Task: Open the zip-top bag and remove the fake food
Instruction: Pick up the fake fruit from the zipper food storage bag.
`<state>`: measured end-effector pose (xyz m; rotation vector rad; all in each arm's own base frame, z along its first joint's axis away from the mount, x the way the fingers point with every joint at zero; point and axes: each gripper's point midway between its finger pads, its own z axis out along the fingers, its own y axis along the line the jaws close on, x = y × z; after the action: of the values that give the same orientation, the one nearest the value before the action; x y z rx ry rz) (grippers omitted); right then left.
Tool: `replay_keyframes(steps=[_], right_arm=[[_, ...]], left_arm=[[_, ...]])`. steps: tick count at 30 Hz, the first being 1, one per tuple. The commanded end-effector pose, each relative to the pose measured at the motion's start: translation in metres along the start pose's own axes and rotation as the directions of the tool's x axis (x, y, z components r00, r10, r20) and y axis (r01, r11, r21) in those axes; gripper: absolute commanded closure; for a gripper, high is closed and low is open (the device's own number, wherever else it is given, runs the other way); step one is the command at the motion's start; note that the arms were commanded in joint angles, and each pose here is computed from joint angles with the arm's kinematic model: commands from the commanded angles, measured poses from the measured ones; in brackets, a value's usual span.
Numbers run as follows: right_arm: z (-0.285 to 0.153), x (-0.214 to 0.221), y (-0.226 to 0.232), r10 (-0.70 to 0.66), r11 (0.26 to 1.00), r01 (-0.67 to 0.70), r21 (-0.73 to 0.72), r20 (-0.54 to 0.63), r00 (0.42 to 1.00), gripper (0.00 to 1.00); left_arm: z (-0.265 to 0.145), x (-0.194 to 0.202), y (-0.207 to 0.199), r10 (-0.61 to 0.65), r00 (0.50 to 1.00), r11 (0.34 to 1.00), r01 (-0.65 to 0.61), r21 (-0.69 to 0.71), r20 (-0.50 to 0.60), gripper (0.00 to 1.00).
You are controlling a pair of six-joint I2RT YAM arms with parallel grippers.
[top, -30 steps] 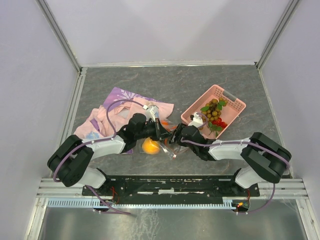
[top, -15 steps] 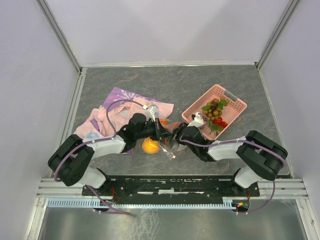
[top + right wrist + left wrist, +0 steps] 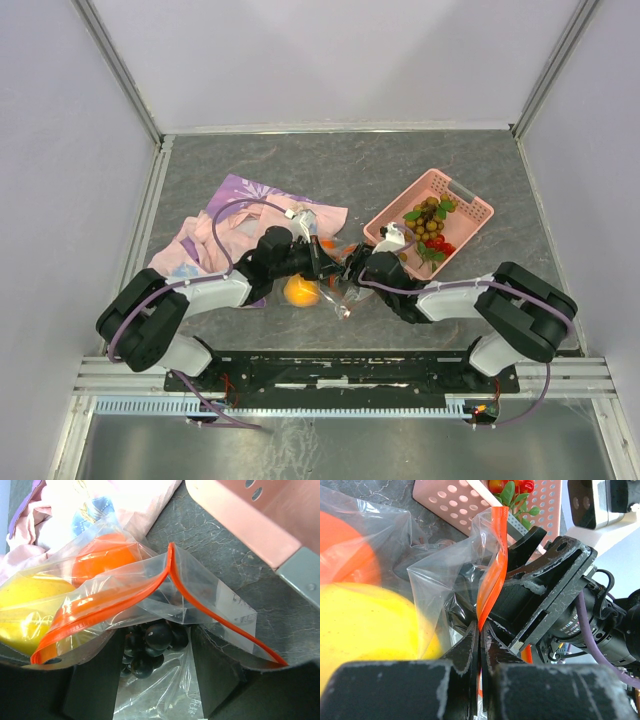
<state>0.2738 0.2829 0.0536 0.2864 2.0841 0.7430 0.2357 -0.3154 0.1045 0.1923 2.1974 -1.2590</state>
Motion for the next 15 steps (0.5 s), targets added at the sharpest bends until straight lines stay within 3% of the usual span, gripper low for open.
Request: replay_keyframes(steps=[1, 9, 15], right_arm=[[-0.008, -0.032, 0.035, 0.016, 0.993, -0.005, -0.116, 0.097, 0.995, 0.40], [-0.004, -0.025, 0.038, 0.014, 0.991, -0.005, -0.130, 0.074, 0.997, 0.45], [0.009, -0.011, 0.030, -0.006, 0.998, 0.008, -0.068, 0.024, 1.000, 0.37]], left_arm=[[0.001, -0.002, -0.002, -0.023, 1.000, 1.000, 0.023, 0.008, 0.011, 0.97], [0.001, -0.002, -0.003, -0.024, 1.000, 1.000, 0.024, 0.011, 0.010, 0.97], [-0.002, -0.003, -0.004, -0.021, 1.000, 1.000, 0.021, 0.010, 0.018, 0.97]])
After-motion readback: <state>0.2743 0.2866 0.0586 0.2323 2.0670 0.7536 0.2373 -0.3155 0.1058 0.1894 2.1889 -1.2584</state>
